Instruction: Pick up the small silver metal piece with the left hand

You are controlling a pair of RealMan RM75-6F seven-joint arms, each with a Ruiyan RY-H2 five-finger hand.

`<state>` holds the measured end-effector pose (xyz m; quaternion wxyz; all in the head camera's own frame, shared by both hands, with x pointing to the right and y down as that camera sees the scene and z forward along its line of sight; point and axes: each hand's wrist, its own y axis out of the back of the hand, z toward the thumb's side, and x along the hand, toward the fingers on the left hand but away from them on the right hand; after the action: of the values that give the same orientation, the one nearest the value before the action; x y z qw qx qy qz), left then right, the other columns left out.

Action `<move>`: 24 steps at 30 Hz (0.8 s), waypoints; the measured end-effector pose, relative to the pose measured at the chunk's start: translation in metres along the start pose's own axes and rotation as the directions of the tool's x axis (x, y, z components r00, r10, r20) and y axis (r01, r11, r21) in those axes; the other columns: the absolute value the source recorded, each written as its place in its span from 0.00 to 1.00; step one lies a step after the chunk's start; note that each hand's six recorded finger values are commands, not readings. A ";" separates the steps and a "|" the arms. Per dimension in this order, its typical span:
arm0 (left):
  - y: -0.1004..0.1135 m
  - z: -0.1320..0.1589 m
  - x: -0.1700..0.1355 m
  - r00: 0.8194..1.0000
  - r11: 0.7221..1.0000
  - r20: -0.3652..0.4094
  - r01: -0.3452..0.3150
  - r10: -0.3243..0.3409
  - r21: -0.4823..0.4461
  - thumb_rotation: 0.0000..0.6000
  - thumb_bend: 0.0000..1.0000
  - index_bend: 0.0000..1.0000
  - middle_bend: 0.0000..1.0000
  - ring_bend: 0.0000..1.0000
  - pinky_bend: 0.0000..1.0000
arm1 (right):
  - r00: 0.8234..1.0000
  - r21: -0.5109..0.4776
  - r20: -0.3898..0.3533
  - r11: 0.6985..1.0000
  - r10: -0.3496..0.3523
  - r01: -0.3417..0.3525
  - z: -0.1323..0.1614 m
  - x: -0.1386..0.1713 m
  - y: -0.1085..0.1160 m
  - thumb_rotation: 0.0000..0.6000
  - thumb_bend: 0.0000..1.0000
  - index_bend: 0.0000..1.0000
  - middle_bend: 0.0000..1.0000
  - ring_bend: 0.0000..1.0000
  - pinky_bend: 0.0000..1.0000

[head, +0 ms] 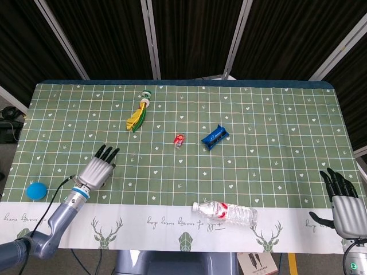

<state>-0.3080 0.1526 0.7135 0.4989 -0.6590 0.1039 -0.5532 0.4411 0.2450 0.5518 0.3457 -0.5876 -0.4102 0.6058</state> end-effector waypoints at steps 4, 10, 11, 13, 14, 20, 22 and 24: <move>0.017 -0.001 0.001 0.999 0.999 -0.005 -0.039 0.039 -0.024 1.00 0.37 0.60 0.00 0.00 0.00 | 1.000 -0.001 -0.001 1.000 -0.001 0.001 0.000 0.000 0.000 1.00 0.06 0.07 0.00 0.00 0.12; 0.041 -0.001 0.005 0.995 0.992 -0.026 -0.097 0.096 -0.080 1.00 0.37 0.60 0.00 0.00 0.00 | 1.000 -0.003 0.001 1.000 0.000 0.000 -0.001 0.000 0.000 1.00 0.06 0.07 0.00 0.00 0.12; 0.044 -0.001 0.006 0.994 0.990 -0.030 -0.104 0.102 -0.091 1.00 0.37 0.60 0.00 0.00 0.00 | 1.000 -0.004 0.001 1.000 0.000 0.000 -0.001 0.000 0.000 1.00 0.06 0.07 0.00 0.00 0.12; 0.050 -0.001 0.009 0.993 0.986 -0.042 -0.119 0.114 -0.117 1.00 0.37 0.60 0.00 0.00 0.00 | 1.000 -0.004 0.001 1.000 0.002 -0.002 -0.001 0.000 0.000 1.00 0.06 0.07 0.00 0.00 0.12; 0.053 0.000 0.011 0.992 0.984 -0.046 -0.124 0.120 -0.125 1.00 0.37 0.61 0.00 0.00 0.00 | 1.000 -0.004 0.001 1.000 0.002 -0.002 -0.001 0.000 0.000 1.00 0.06 0.07 0.00 0.00 0.12; 0.069 0.005 0.022 0.988 0.980 -0.047 -0.154 0.149 -0.127 1.00 0.37 0.61 0.00 0.00 0.00 | 1.000 -0.006 0.002 1.000 0.003 -0.003 -0.001 -0.001 0.000 1.00 0.06 0.07 0.00 0.00 0.12; 0.072 0.007 0.025 0.987 0.979 -0.047 -0.159 0.154 -0.126 1.00 0.37 0.61 0.00 0.00 0.00 | 1.000 -0.007 0.003 1.000 0.004 -0.004 -0.001 -0.001 0.000 1.00 0.06 0.07 0.00 0.00 0.12; 0.074 0.007 0.028 0.986 0.979 -0.048 -0.163 0.158 -0.122 1.00 0.37 0.61 0.00 0.00 0.00 | 1.000 -0.008 0.002 1.000 0.004 -0.004 -0.001 -0.001 0.000 1.00 0.06 0.07 0.00 0.00 0.12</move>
<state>-0.2608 0.1017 0.6743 0.4974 -0.6679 0.2005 -0.5160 0.4422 0.2443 0.5524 0.3417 -0.5890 -0.4119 0.6055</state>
